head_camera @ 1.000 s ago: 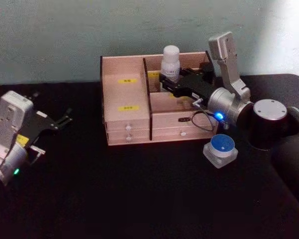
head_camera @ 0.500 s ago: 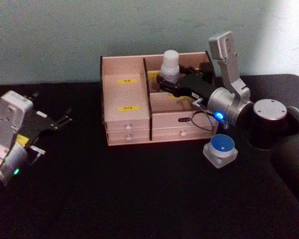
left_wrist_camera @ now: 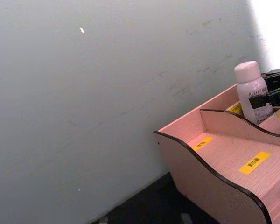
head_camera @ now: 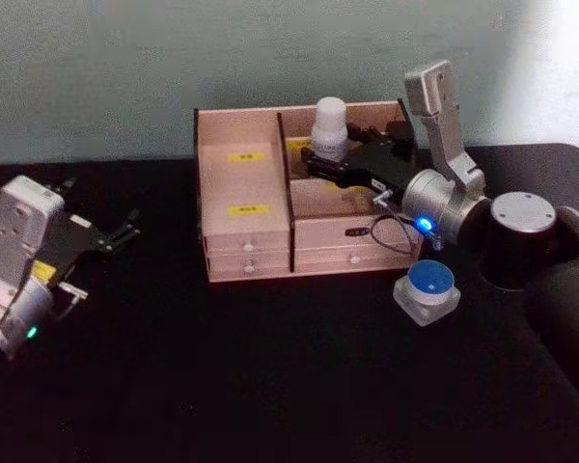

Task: Pick up the facial cleanser and watermelon frost from the table and place them into the tiered storage box.

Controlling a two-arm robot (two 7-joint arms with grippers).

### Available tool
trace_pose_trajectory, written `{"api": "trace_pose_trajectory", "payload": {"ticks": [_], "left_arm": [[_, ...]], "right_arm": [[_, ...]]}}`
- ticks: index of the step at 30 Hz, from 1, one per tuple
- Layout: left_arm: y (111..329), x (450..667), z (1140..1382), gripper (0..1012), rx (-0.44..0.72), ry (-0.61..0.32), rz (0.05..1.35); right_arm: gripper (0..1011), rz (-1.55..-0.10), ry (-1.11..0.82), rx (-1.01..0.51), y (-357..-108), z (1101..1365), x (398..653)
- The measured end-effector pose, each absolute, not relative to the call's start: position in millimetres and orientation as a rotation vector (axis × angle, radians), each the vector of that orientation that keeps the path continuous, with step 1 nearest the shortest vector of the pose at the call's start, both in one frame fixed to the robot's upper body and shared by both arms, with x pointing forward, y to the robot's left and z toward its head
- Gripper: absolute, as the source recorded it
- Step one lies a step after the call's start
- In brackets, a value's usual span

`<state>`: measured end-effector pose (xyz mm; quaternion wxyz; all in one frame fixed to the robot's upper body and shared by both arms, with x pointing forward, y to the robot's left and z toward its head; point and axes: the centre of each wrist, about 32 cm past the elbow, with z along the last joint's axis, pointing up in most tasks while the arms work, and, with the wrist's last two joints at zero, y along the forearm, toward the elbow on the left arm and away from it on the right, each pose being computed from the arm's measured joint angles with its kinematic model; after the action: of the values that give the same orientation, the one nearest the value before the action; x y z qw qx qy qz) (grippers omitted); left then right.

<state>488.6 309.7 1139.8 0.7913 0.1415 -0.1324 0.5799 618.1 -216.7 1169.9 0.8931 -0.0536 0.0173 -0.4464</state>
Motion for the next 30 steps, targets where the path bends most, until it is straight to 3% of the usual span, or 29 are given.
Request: {"api": "trace_pose_trajectory", "payload": {"ticks": [15,30], "left_arm": [[309.7,488.6,1139.8,1001,0.304,-0.285,1.248],[309.7,488.6,1139.8,1001,0.304,-0.285,1.248]], "right_arm": [[1003,-0.962,-0.027,-0.027,-227.9,1186.7,599.1],[1003,-0.956,-0.042,-0.013,-278.9,1204.2,549.9]]}}
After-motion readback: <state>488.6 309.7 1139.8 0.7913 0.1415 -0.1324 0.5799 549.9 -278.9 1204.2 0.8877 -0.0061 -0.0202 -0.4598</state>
